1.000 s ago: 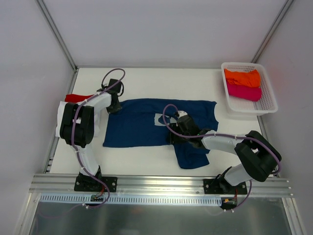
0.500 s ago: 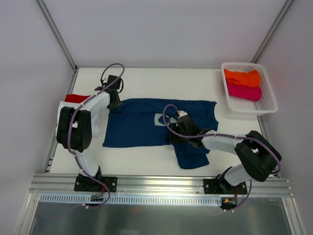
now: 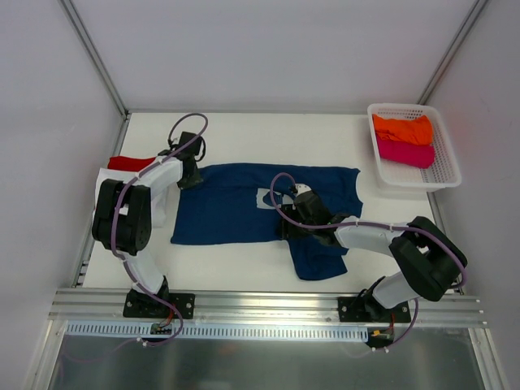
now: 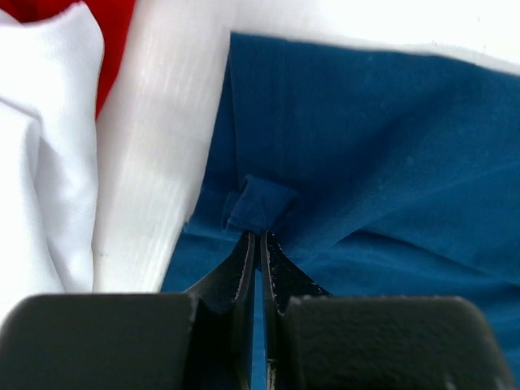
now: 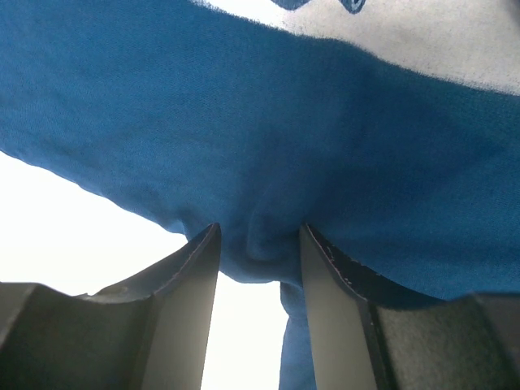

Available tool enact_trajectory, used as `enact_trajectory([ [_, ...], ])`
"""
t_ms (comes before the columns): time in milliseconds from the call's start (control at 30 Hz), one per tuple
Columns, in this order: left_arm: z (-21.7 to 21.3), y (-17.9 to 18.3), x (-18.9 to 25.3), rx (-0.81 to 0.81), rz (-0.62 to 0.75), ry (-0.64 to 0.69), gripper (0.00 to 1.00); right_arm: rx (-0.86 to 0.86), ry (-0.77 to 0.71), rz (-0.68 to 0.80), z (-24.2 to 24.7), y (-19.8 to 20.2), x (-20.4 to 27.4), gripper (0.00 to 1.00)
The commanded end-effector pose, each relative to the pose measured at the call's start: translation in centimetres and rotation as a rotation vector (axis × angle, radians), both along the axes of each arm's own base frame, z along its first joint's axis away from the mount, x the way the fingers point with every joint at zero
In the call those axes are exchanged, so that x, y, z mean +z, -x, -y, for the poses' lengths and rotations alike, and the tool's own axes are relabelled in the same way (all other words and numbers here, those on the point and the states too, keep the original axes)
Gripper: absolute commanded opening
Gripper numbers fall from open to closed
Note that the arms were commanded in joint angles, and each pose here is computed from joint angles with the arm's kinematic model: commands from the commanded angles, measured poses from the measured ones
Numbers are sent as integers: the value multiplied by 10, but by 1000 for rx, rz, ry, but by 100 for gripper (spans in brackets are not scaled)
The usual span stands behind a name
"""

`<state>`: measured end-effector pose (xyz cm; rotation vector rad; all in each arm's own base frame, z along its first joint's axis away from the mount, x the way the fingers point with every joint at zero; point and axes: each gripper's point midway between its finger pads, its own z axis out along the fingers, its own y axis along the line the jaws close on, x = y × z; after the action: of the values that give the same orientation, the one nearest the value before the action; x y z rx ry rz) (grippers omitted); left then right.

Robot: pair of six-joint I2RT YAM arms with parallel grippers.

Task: Fold and stack the t-shirts
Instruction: Fold the tshirt

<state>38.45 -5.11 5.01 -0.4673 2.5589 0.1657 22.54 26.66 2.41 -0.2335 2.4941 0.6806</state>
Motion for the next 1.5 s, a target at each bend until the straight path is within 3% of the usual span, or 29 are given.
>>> enact_trajectory([
  [0,5,11,16,-7,23,18,0,22,75,-105,12,24,-25,47],
  [67,6,13,17,-6,30,22,0,23,73,-103,12,24,-24,47],
  [167,7,15,17,-13,29,23,15,16,76,-98,13,23,-23,48],
  [267,10,16,19,-28,33,23,47,3,84,-73,15,19,-18,53],
  [300,10,15,21,-31,38,15,76,-1,94,-67,17,18,-16,54],
  [333,11,14,24,-33,47,8,91,-5,92,-47,17,15,-9,56],
  [367,11,13,26,-35,54,2,99,-30,115,-16,21,8,-5,58],
  [600,35,5,57,-98,142,-4,99,-127,260,130,53,-19,44,62],
  [733,60,6,76,-156,211,77,99,-208,368,177,76,-38,61,63],
  [967,80,29,93,-262,332,199,99,-258,441,121,97,-60,43,63],
  [1200,73,49,109,-283,390,207,99,-254,517,41,103,-58,12,61],
  [1300,71,51,111,-290,397,199,99,-252,534,32,104,-57,5,59],
  [1467,68,51,105,-284,384,183,99,-260,546,48,108,-59,8,41],
])
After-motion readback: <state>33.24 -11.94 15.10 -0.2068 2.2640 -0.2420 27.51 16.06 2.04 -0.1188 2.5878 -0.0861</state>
